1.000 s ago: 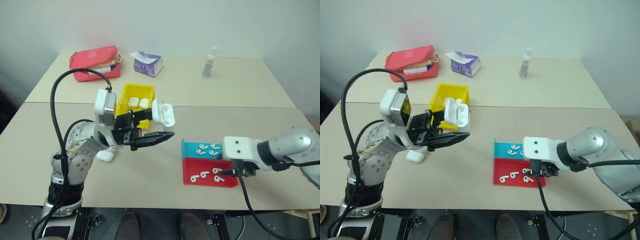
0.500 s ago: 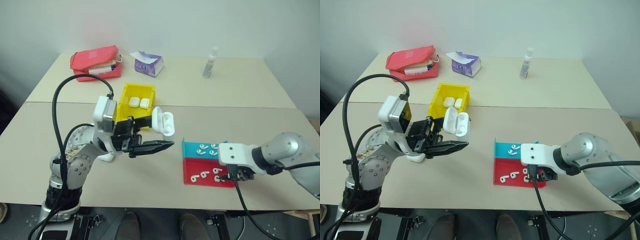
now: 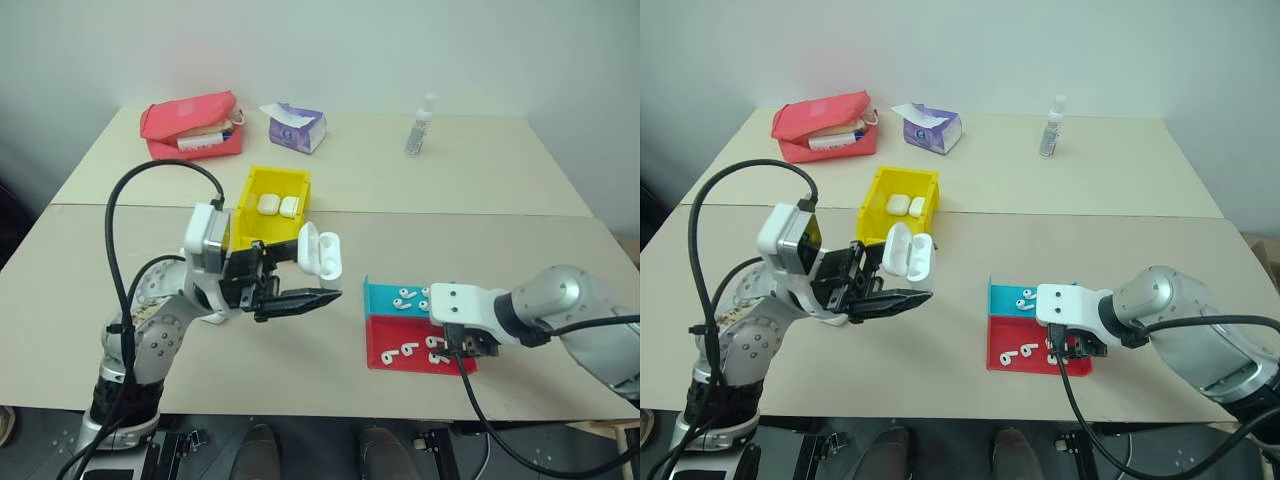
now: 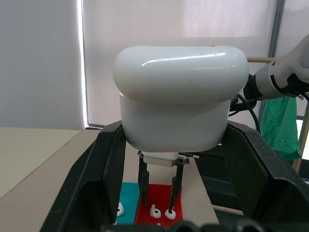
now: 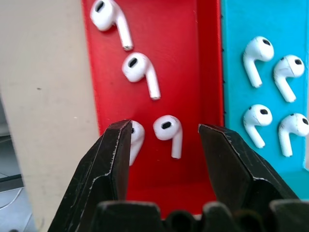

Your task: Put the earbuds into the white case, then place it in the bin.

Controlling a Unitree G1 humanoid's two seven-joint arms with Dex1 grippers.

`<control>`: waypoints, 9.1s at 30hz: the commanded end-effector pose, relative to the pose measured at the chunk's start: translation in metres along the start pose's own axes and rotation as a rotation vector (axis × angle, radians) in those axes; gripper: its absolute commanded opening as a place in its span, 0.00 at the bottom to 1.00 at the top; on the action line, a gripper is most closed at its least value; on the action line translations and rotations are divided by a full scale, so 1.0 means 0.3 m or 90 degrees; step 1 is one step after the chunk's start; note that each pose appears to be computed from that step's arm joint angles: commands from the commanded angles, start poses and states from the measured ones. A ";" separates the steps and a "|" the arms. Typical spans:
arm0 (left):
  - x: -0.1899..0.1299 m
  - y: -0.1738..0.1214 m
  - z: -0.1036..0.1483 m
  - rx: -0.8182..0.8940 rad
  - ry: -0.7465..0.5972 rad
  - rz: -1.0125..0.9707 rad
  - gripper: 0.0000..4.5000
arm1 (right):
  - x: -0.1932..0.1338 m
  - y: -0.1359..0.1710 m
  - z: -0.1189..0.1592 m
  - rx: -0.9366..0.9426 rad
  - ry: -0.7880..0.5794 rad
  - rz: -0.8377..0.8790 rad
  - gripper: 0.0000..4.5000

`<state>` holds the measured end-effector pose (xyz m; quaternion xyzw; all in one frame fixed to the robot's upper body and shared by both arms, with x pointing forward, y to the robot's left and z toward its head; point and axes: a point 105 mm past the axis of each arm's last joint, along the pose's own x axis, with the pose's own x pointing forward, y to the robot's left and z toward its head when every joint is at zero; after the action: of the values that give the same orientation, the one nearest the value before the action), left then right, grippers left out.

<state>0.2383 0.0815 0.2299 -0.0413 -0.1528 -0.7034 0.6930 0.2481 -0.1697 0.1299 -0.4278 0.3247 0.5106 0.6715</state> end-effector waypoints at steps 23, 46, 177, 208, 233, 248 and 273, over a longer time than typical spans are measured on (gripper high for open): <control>0.037 -0.021 0.054 0.012 -0.003 -0.015 0.60 | 0.015 0.063 -0.004 0.176 0.040 0.002 0.59; 0.010 -0.017 0.032 0.006 0.001 -0.005 0.60 | 0.051 0.046 -0.030 0.210 0.057 -0.006 0.55; 0.048 0.110 0.059 0.070 0.040 -0.022 0.60 | -0.141 -0.264 0.205 -0.100 -0.283 -0.175 1.00; 0.030 0.082 0.062 0.102 0.028 0.043 0.60 | 0.086 -0.344 0.092 -0.335 0.031 0.048 0.57; 0.010 0.095 0.048 0.088 0.028 0.058 0.60 | 0.145 -0.317 0.056 -0.348 0.046 0.061 0.14; 0.042 0.098 0.072 0.093 0.022 0.029 0.60 | -0.111 -0.405 0.196 -0.110 -0.305 -0.195 0.14; 0.109 0.130 0.020 0.047 0.016 -0.041 0.60 | -0.402 -0.024 0.515 0.110 -0.874 -0.057 0.14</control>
<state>0.2801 0.0523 0.2445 -0.0112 -0.1541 -0.7167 0.6800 0.2314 -0.0833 0.2968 0.0506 -0.1309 0.6050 0.7837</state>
